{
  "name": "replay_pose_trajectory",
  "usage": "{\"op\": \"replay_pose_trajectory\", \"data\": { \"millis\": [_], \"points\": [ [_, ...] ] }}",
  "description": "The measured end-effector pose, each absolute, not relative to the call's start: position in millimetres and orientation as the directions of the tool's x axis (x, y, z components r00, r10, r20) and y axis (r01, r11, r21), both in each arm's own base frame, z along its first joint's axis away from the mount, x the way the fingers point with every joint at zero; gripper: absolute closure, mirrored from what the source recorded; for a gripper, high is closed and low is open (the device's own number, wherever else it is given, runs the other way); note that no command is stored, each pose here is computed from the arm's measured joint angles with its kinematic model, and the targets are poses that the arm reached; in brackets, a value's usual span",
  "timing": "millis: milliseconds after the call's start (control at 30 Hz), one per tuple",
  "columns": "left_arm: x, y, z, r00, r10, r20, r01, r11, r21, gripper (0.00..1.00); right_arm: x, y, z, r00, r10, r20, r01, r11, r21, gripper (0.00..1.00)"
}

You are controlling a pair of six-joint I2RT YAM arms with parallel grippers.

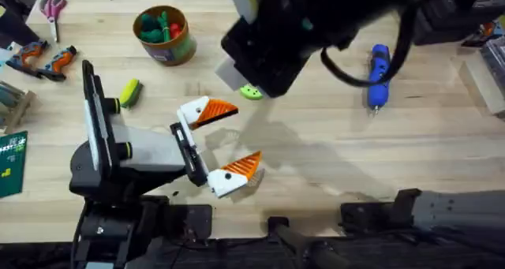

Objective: Pick up the gripper from the table and insert it into the empty holder that is missing its gripper. Then pick up a screw, insert it into the mounting hole, and use the screwdriver to tighten it. Finally, clean up the table by picking up the vegetable and placing it into the bucket.

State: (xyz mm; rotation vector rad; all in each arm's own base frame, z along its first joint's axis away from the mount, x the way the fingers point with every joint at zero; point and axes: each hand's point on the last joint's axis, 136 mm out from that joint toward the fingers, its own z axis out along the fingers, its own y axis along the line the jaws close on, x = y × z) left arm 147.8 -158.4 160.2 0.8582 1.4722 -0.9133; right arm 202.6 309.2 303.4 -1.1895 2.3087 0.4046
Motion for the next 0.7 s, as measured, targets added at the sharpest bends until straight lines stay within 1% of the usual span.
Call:
{"op": "replay_pose_trajectory", "data": {
  "millis": [200, 333, 367, 533, 700],
  "points": [
    [148, -158, 160, -0.088, 0.016, -0.996, 0.9, 0.431, -0.072, 0.007, 205, 315, 285, -0.468, -0.656, -0.592, -0.825, 0.564, 0.027, 0.996],
    [148, -158, 160, -0.087, 0.016, -0.996, 0.9, 0.431, -0.072, 0.008, 205, 330, 283, -0.4, -0.68, -0.615, -0.863, 0.506, 0.002, 0.996],
    [148, -158, 160, -0.088, 0.016, -0.996, 0.9, 0.431, -0.072, 0.008, 198, 341, 281, -0.357, -0.701, -0.617, -0.888, 0.46, -0.009, 0.996],
    [148, -158, 160, -0.088, 0.016, -0.996, 0.9, 0.431, -0.072, 0.008, 183, 349, 269, -0.343, -0.744, -0.573, -0.91, 0.414, 0.007, 0.996],
    [148, -158, 160, -0.088, 0.016, -0.996, 0.9, 0.431, -0.072, 0.007, 183, 358, 266, -0.358, -0.779, -0.515, -0.916, 0.399, 0.032, 0.996]
  ]
}}
